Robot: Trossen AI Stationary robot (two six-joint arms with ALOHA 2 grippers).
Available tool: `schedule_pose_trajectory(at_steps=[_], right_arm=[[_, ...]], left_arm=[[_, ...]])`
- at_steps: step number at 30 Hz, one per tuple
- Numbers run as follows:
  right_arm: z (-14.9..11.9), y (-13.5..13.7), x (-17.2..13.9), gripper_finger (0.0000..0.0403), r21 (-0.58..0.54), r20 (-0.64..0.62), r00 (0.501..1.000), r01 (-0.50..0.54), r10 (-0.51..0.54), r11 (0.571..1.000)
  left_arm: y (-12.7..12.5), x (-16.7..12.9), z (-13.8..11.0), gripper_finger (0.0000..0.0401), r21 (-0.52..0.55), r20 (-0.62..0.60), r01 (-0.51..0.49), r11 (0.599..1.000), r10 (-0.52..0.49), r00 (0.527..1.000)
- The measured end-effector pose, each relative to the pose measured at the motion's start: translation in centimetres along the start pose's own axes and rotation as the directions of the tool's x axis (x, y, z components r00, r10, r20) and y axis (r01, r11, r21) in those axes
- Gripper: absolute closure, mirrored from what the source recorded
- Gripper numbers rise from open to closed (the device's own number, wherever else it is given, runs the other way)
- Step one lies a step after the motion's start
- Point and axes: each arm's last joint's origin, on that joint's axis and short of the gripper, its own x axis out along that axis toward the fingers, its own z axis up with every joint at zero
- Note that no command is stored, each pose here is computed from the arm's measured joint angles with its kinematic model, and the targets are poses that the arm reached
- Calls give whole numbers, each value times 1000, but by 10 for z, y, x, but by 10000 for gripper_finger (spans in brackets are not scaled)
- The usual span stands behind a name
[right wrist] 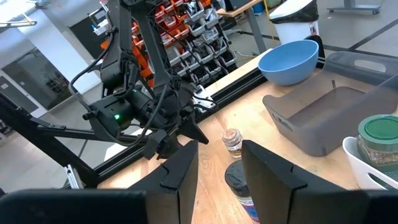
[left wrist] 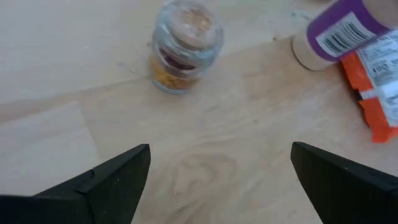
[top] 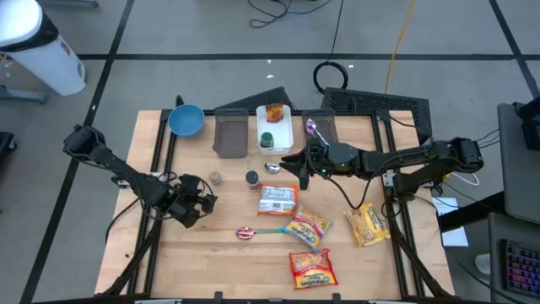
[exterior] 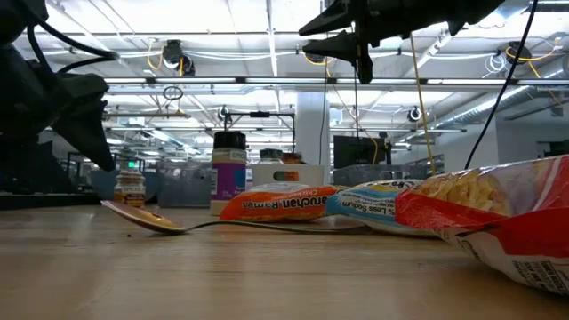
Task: Pick & Place Food Item
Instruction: Put the brown seasoning bottle into the white bin
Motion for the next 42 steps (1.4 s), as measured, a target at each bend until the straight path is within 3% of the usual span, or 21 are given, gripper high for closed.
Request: schedule_pose_trajectory(at_steps=[10,14,19,28,35,42], right_arm=[[0,0,0,287,0,-1,1000,0,0,1000],[0,0,0,287,4,-1,1000,0,0,1000],[0,0,0,287,4,-1,1000,-1,1,1000],[0,0,0,287,7,0,1000,-1,1,1000],[0,0,0,287,18,0,1000,-1,1,1000],[0,0,0,287,17,0,1000,0,0,1000]], left_arm=[[-2,0,0,9,16,-3,20,1000,-20,1000],[-2,0,-1,9,79,-19,21,997,-20,1000],[-2,1,2,9,121,51,15,993,-21,998],[1,9,17,9,254,115,-83,964,55,992],[4,16,30,9,266,144,-154,952,119,982],[5,19,35,9,236,129,-163,958,136,982]])
